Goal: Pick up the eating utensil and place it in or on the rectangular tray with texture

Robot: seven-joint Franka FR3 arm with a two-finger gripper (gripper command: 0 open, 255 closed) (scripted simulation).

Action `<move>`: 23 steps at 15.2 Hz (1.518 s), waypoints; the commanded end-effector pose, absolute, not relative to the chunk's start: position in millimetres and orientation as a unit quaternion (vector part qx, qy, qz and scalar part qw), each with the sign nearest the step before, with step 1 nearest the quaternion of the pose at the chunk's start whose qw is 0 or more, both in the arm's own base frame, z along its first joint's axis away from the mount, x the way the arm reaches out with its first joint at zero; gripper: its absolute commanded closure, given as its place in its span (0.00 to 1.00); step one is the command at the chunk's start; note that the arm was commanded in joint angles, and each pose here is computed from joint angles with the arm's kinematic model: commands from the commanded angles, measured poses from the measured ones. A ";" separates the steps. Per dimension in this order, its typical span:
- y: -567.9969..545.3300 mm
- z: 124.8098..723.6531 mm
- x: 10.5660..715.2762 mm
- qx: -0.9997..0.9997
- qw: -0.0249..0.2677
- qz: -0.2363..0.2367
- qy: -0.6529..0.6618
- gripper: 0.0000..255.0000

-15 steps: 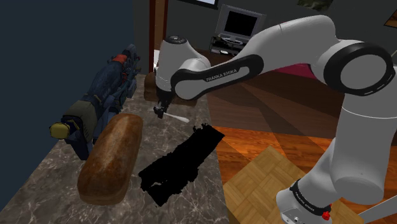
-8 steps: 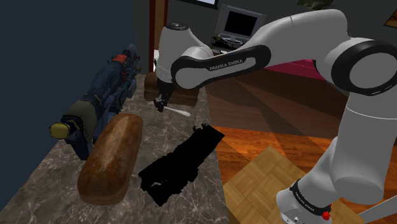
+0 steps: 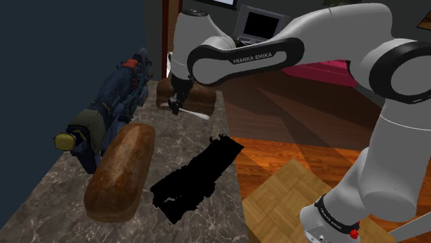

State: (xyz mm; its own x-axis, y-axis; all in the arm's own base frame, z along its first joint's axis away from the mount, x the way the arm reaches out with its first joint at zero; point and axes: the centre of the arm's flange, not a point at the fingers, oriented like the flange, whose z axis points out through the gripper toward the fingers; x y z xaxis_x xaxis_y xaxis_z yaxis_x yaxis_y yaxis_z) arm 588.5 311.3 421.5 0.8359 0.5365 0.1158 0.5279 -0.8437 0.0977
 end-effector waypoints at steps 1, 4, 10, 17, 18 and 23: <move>314.7 418.8 567.1 0.958 0.031 0.070 0.278 1.00; 320.5 414.5 528.2 0.958 0.031 0.070 0.278 1.00; 332.2 406.0 450.3 0.958 0.031 0.070 0.278 1.00; 342.3 388.0 382.3 0.958 0.031 0.070 0.278 1.00; 342.3 382.7 382.3 0.958 0.031 0.070 0.278 1.00; 342.3 356.3 382.3 0.958 0.031 0.070 0.278 1.00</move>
